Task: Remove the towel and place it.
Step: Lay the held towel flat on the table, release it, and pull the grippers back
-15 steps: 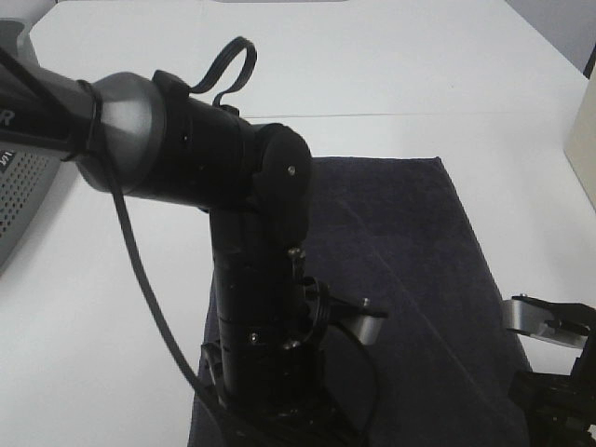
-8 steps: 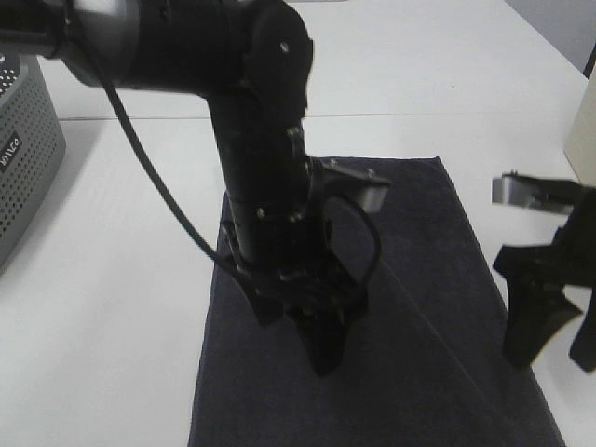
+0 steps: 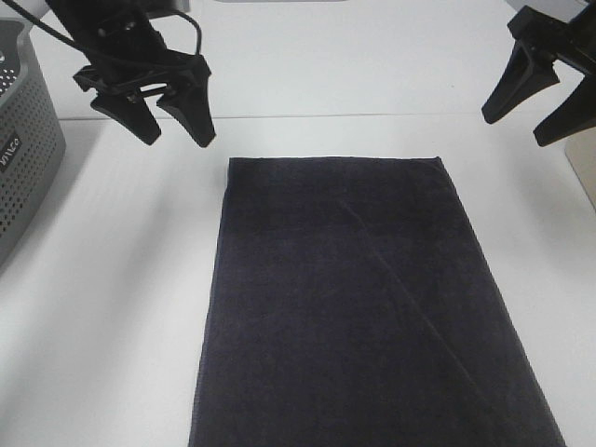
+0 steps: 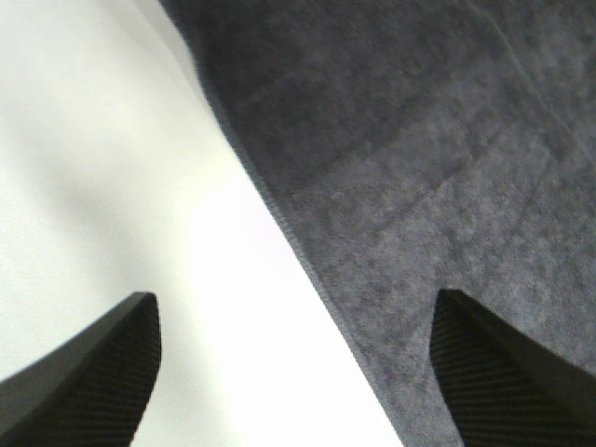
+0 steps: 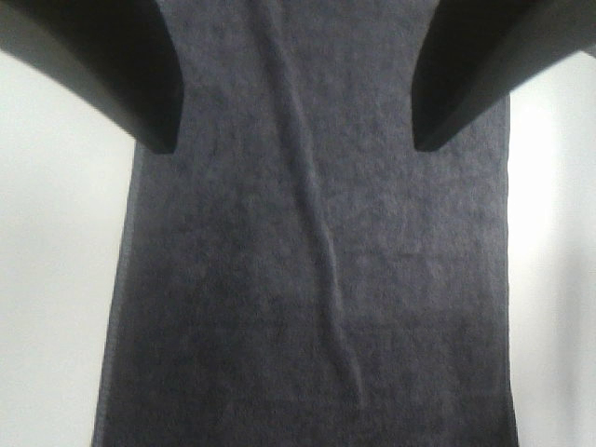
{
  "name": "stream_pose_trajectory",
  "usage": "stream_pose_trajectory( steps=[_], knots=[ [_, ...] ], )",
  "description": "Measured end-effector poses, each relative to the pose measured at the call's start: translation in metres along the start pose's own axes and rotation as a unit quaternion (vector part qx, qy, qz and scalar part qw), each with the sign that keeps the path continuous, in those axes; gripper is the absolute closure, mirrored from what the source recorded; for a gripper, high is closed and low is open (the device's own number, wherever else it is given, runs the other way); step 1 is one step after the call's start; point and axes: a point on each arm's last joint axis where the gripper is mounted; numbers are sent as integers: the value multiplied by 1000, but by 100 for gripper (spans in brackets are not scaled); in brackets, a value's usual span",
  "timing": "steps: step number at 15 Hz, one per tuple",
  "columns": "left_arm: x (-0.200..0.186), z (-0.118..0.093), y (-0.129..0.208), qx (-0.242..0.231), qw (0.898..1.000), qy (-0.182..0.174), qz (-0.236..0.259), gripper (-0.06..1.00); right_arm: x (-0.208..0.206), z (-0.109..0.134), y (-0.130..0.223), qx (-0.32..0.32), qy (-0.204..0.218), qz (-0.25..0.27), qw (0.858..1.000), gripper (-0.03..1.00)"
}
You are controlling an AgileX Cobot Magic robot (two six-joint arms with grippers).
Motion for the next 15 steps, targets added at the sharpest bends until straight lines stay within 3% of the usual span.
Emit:
stream_pose_trajectory(
  steps=[1, 2, 3, 6, 9, 12, 15],
  knots=[
    [-6, 19, -1, -20, 1000, -6, -13, 18, 0, 0, -4, 1, 1, -16, 1000, 29],
    [-6, 25, -1, -24, 1000, -8, -14, 17, 5, -3, -8, -2, 5, -23, 1000, 29],
    [1, 43, 0, -37, 999, -10, -8, 12, 15, -9, -18, -16, 2, -9, 1000, 29],
    [26, 66, -10, -52, 998, -3, -20, 10, 44, -22, -52, -40, -14, 35, 998, 29],
    [70, 77, -36, -54, 996, 55, -51, 10, 80, -53, -113, -46, -22, -11, 999, 29],
    [104, 88, -50, -62, 993, 82, -65, 10, 104, -75, -127, -27, -39, -23, 999, 29],
    [133, 95, -61, -73, 987, 115, -86, 10, 138, -93, -122, -13, -45, 6, 999, 29]
  ],
)
Point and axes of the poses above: a point on each arm's last joint axis where the gripper is mounted, x pointing out along that axis toward the gripper, z along the wrist's bending axis when the last joint is at zero, y = z × x, and after that the axes turned 1 degree about -x, right-handed
